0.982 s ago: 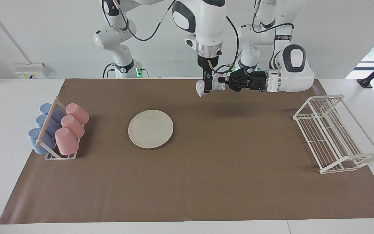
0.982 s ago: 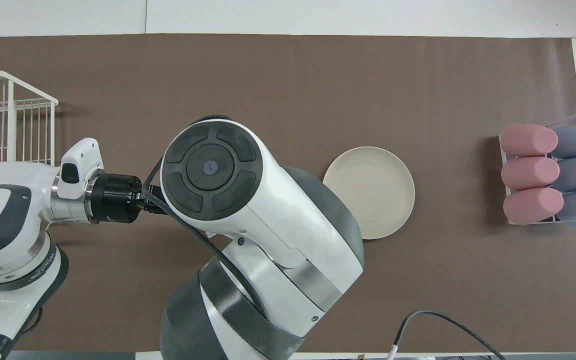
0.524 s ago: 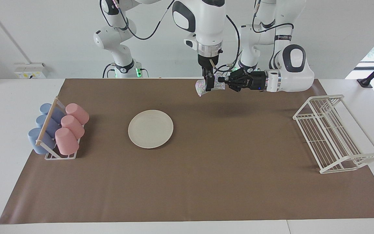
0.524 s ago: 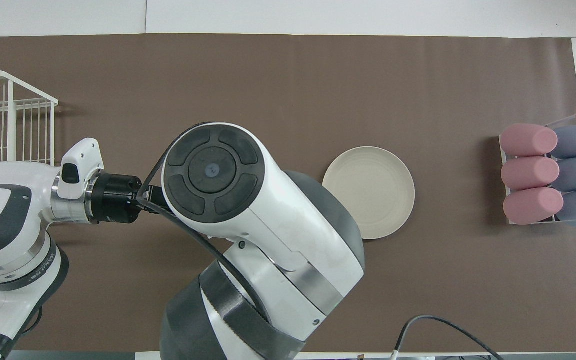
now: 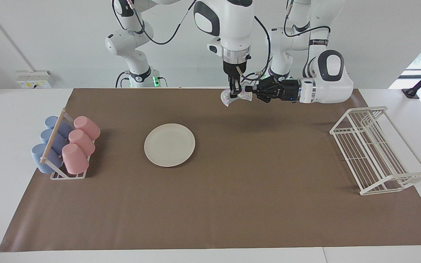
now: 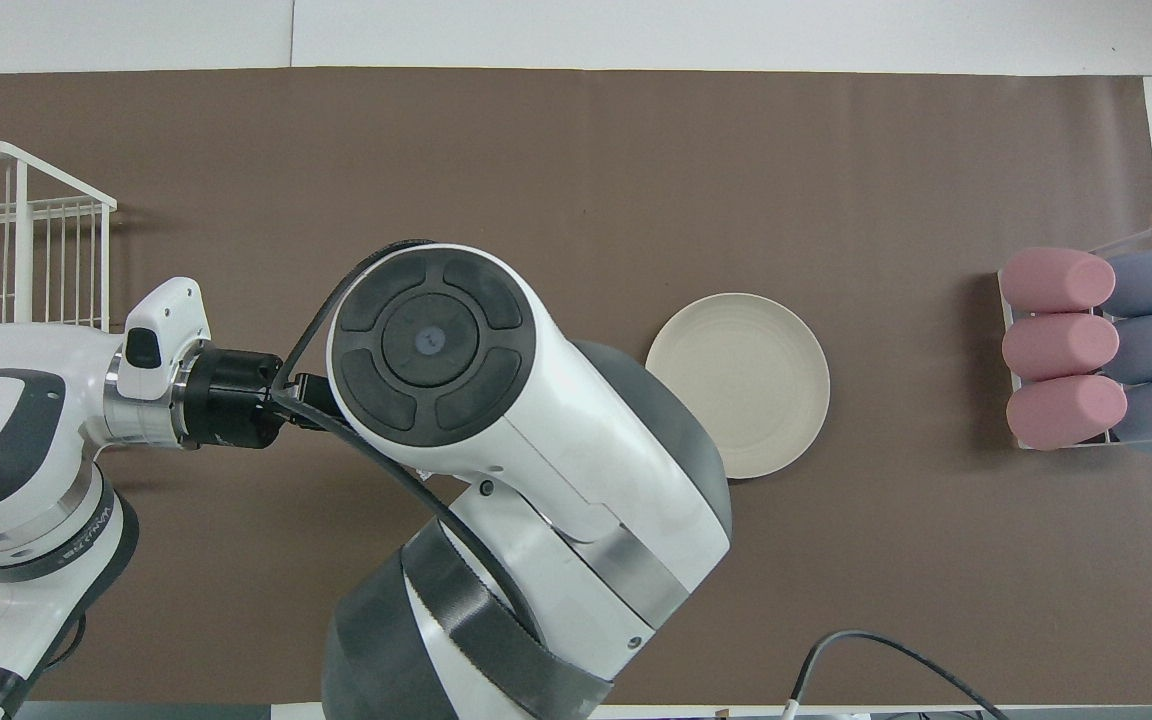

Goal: Wipe plate with sponge

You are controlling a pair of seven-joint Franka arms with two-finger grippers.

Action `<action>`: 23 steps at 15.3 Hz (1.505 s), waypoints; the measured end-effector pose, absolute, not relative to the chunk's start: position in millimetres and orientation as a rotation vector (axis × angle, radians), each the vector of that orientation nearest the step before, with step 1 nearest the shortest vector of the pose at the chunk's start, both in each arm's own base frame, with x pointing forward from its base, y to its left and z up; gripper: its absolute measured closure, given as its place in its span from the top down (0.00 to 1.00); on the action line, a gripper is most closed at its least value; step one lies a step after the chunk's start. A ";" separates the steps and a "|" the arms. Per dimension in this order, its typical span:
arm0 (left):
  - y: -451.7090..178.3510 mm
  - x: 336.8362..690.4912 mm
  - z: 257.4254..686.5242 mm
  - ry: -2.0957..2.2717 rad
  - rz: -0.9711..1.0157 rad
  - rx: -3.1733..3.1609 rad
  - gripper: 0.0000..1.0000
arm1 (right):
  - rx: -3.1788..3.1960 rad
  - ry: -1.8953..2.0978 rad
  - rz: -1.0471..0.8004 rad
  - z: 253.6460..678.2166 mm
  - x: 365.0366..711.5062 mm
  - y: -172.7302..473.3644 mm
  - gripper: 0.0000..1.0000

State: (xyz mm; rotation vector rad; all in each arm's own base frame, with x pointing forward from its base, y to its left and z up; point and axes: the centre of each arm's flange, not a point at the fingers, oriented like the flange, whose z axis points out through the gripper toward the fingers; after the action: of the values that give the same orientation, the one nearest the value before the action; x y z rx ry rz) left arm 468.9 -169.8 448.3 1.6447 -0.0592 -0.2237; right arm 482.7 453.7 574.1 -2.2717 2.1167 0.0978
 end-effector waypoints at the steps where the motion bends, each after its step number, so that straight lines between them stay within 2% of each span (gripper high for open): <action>1: -169.9 468.8 448.3 -0.060 -0.224 1.645 0.04 | -2.269 2.117 0.099 573.9 483.3 453.3 0.12; 2: -170.5 468.6 448.3 -0.061 -0.225 1.645 0.10 | -2.268 2.119 0.098 573.6 484.1 452.5 0.12; 10: -176.0 466.2 447.9 -0.055 -0.253 1.651 0.98 | -2.214 2.183 0.104 569.7 507.9 425.3 0.10; 17: -165.7 474.4 453.3 -0.055 -0.255 1.767 1.00 | -2.274 2.188 0.149 513.2 552.1 329.1 0.10; 23: -143.2 499.8 499.3 0.027 -0.263 2.137 1.00 | -2.150 2.218 0.096 426.8 549.3 251.6 0.10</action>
State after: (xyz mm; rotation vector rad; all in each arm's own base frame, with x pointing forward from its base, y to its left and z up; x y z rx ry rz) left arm 499.8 -143.2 499.3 2.1373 0.0266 -0.2634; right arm 549.3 251.6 426.8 -2.1505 2.2181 0.0959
